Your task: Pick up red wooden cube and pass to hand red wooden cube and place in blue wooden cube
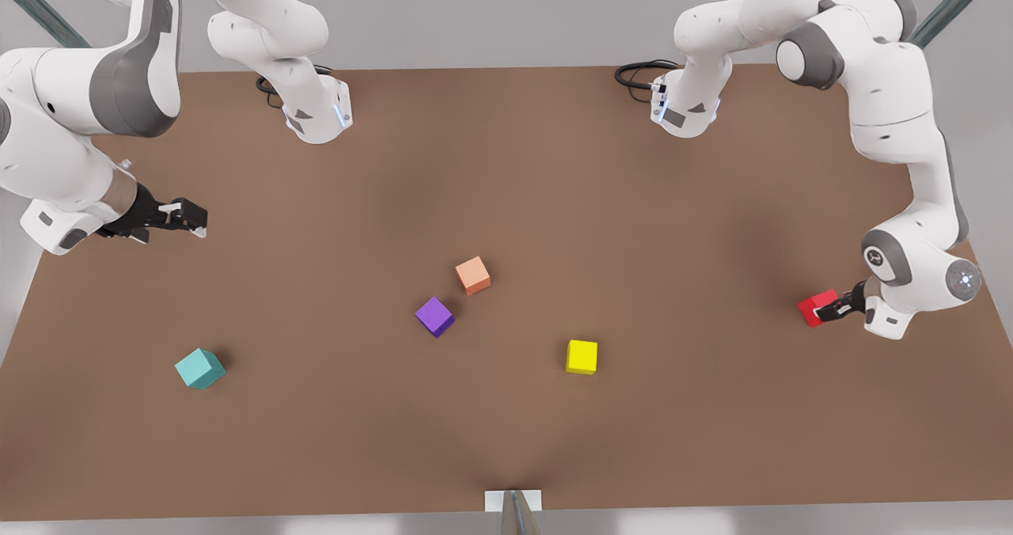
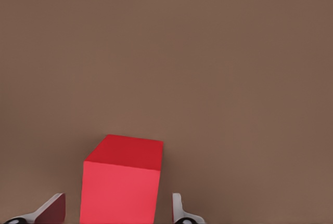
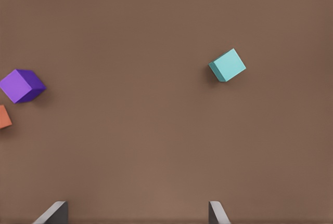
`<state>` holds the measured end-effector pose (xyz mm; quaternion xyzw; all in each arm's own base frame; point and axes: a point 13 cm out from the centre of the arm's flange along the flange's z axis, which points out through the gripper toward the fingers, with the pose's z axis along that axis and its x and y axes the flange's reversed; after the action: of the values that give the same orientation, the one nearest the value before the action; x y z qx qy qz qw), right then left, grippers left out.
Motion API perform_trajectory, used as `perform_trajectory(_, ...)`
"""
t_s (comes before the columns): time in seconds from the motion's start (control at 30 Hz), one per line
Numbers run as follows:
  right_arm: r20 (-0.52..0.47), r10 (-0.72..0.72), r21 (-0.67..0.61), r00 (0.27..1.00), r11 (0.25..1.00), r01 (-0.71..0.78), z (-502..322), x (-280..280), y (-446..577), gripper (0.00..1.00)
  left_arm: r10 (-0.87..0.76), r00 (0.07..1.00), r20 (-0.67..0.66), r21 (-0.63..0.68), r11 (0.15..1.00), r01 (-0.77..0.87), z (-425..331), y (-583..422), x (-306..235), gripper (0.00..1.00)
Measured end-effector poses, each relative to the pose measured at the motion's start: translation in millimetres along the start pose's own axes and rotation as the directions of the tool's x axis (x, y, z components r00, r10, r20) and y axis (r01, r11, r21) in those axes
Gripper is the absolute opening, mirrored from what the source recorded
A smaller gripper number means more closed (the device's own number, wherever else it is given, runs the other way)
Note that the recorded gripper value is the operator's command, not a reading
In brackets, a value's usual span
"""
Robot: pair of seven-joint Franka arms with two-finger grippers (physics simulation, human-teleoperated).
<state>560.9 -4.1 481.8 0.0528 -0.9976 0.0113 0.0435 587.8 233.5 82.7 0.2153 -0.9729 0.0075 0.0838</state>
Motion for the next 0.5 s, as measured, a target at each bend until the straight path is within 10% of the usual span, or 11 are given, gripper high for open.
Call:
perform_trajectory(0.2,-0.001,-0.005,-0.001,1.0,1.0,0.005,0.8,0.0,1.3,1.0,0.012,1.0,-0.015,-0.013,1.0,-0.013,32.1,2.6,-0.6,1.0)
perform_trajectory(0.27,-0.004,-0.007,-0.001,1.0,1.0,0.007,2.3,0.2,2.0,1.0,0.014,1.0,-0.016,-0.014,1.0,-0.014,39.2,2.8,-1.0,0.82)
perform_trajectory(0.5,-0.01,-0.008,-0.001,1.0,1.0,0.008,5.5,0.9,1.4,1.0,0.024,1.0,0.01,-0.013,1.0,-0.024,48.4,-0.9,-8.8,0.74)
